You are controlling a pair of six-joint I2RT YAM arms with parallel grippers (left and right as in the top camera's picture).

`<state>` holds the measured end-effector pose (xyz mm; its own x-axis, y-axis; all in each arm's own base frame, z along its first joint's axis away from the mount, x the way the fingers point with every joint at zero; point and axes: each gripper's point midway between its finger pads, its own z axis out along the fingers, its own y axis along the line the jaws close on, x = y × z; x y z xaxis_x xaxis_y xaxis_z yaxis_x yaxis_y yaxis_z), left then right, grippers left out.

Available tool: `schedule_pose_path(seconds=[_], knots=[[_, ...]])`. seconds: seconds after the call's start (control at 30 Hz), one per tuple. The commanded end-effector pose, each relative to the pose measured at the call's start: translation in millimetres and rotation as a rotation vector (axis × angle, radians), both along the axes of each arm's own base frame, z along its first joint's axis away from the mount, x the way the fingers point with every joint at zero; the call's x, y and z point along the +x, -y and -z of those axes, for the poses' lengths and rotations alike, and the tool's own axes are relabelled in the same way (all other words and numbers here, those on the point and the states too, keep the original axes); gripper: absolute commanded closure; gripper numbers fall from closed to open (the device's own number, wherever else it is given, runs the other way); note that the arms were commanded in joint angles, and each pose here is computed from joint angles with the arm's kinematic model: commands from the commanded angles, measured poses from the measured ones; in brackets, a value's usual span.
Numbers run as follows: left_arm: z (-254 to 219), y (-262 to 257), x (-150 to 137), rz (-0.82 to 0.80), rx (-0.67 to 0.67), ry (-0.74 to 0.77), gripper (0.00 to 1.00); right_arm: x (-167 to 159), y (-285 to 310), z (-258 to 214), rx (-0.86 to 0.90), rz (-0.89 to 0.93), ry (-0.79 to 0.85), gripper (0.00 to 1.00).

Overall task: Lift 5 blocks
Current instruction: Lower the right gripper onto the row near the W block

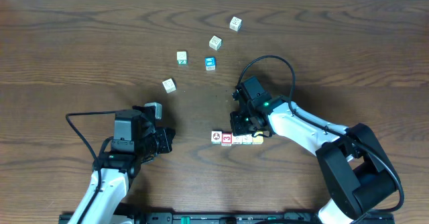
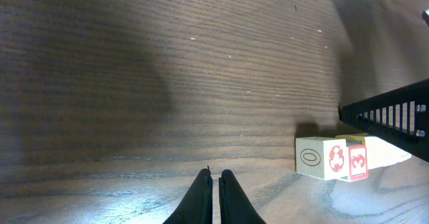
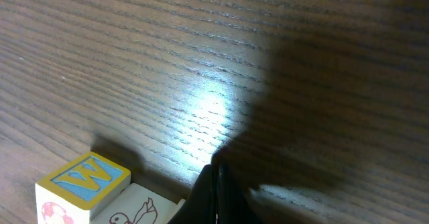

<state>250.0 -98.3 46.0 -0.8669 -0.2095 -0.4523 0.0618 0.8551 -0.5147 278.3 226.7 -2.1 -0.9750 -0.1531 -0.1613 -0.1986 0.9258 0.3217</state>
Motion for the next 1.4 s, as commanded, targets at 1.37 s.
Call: schedule_pose_path(seconds=[1.37], knots=[[0.4,-1.3,0.9,-0.007,0.009,-0.001,0.93,17.3,-7.0,-3.9,0.001,0.011,0.076,0.99]])
